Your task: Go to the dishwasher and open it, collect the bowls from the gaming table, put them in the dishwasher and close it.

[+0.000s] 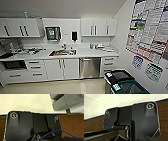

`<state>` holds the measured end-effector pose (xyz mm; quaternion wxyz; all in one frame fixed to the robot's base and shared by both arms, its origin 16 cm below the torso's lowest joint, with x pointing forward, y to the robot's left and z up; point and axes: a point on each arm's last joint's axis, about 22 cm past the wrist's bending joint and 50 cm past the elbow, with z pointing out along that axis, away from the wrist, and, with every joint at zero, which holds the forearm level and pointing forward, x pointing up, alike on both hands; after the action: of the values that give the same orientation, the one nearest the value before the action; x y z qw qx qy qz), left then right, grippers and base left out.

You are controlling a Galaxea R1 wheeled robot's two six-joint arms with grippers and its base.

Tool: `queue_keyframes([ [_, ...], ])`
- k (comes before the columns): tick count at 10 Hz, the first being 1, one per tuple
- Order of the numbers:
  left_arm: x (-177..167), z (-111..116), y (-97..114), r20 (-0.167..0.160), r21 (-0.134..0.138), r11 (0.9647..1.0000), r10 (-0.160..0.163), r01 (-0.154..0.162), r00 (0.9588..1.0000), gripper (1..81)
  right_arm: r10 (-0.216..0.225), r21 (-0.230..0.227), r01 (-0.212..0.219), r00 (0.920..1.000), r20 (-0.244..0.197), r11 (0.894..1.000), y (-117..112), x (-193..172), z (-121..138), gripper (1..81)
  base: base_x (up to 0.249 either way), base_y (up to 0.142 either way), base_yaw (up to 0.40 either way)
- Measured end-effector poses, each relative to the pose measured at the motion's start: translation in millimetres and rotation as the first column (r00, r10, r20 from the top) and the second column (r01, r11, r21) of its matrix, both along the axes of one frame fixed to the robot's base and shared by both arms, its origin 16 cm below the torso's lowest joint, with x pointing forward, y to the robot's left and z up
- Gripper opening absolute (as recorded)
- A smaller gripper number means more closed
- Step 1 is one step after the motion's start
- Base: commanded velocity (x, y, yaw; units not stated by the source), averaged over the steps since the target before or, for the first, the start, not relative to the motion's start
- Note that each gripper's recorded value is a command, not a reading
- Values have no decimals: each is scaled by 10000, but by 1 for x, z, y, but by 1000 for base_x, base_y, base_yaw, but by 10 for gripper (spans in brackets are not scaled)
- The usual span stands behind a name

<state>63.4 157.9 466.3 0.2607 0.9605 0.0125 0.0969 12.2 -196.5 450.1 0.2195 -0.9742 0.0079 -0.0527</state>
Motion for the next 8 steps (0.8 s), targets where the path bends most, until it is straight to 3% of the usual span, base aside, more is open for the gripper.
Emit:
queue_keyframes([
  [7, -1, 1, -3, 8, -47, 10000, -7, 7, 10000, 811, 5, -57, -6, 10000, -30, 10000, -3, -3, -1, 811, 121, 69, 0],
  [8, -1, -1, 5, 1, 74, 10000, 2, -2, 10000, 811, 28, 114, -27, 10000, -57, 9999, 10, -4, 0, 811, 122, 63, 0],
])
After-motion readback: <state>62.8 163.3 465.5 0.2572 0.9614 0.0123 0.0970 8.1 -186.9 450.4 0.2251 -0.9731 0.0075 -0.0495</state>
